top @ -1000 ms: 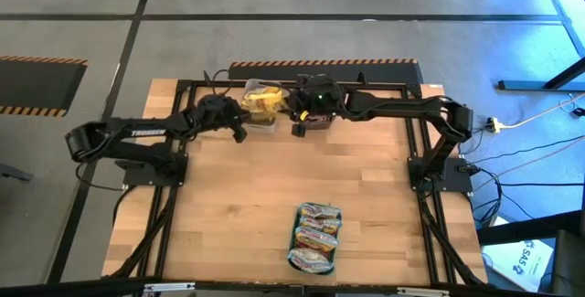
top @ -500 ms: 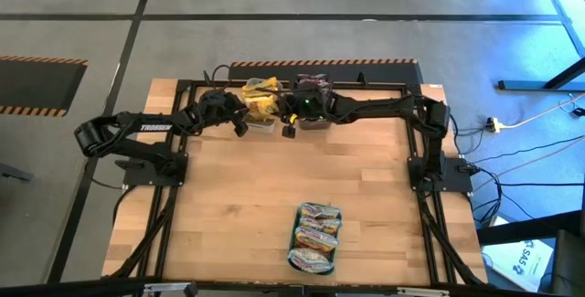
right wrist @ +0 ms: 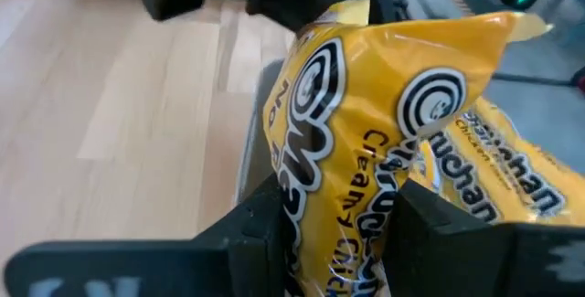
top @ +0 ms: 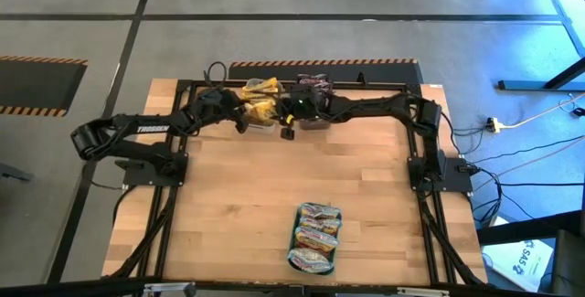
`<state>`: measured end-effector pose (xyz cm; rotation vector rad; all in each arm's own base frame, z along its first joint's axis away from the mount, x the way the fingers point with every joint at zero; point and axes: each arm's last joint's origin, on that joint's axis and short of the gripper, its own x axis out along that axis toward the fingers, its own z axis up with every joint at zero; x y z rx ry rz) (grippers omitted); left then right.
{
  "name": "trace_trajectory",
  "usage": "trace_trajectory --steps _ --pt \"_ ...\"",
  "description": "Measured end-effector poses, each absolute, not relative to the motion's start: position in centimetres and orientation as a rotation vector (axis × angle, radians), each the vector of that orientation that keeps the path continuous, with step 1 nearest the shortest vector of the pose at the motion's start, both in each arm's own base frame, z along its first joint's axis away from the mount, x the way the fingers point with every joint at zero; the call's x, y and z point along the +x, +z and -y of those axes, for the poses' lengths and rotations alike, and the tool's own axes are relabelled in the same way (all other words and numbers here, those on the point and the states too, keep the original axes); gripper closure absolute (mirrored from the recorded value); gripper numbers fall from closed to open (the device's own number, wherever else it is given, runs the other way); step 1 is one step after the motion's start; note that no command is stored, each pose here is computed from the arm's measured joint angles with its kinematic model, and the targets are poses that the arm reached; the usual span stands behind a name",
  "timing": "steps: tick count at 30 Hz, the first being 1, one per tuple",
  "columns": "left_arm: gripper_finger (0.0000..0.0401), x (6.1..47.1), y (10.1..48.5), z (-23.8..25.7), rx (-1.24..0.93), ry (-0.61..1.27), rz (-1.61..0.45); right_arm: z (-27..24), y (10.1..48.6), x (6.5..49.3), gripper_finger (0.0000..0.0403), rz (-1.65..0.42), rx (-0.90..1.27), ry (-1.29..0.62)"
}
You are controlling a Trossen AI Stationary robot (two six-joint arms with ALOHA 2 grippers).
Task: Sort Maruchan noodles
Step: Put the yellow noodle pack into the white bin
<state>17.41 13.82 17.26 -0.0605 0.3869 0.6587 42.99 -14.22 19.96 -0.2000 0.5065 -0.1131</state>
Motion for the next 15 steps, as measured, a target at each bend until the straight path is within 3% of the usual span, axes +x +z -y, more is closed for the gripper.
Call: trace_trajectory --steps 15 --pt "0.0329 14.2 22.3 -11.3 -0.064 0.671 -0.192 15.7 22.0 47.2 0.0292 -0.843 -0.157 -0.025"
